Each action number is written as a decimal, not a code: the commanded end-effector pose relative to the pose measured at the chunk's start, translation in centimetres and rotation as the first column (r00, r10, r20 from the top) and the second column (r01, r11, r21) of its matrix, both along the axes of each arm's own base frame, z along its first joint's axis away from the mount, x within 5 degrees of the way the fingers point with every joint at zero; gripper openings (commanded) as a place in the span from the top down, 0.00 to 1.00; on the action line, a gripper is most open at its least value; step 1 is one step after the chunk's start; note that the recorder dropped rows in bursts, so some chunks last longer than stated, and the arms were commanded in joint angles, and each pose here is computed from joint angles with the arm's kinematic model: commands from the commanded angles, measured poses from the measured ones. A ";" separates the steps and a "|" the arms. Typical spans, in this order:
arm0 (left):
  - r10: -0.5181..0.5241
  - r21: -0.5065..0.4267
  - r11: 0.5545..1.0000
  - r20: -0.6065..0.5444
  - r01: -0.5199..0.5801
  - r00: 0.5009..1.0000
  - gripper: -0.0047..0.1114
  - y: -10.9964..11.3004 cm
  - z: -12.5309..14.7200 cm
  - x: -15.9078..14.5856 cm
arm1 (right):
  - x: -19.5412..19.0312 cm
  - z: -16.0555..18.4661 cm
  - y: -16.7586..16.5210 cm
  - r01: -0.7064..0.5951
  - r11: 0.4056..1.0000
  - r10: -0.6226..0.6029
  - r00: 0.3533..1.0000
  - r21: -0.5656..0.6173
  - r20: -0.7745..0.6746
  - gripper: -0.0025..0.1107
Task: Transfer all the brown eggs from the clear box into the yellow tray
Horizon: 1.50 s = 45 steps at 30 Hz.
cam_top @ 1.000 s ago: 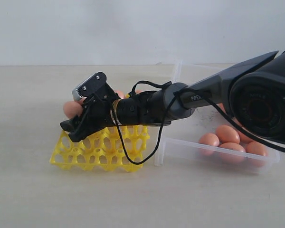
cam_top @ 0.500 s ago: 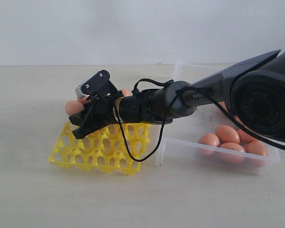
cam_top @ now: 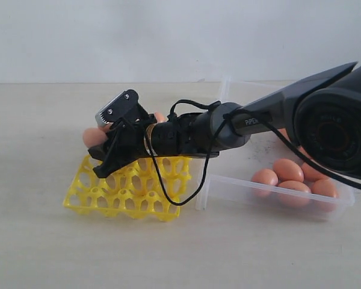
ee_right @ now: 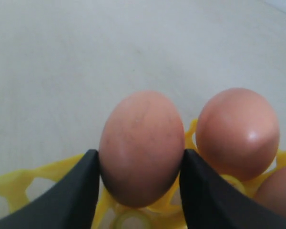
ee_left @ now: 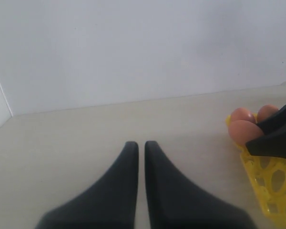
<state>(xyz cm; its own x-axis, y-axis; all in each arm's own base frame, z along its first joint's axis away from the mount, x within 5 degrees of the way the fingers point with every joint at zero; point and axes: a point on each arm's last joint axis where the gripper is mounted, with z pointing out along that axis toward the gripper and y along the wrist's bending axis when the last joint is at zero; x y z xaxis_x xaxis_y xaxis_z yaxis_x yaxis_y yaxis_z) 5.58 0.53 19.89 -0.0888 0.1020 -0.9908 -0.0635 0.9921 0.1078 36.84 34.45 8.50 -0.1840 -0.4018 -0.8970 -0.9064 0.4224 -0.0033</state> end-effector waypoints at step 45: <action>-0.005 -0.006 1.000 0.000 0.005 1.000 0.93 0.0 -0.1 0.0 | -1.1 2.5 0.2 -0.153 0.946 0.065 0.954 0.288 0.294 0.98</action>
<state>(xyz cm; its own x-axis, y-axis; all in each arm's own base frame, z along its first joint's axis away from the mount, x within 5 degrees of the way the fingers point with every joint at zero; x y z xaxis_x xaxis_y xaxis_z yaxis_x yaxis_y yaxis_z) 5.58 0.53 19.89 -0.0888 0.1020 -0.9908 -0.0635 0.9921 0.1078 35.96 34.94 10.40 0.0892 -0.1583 -0.9834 -0.9311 0.3374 -0.1388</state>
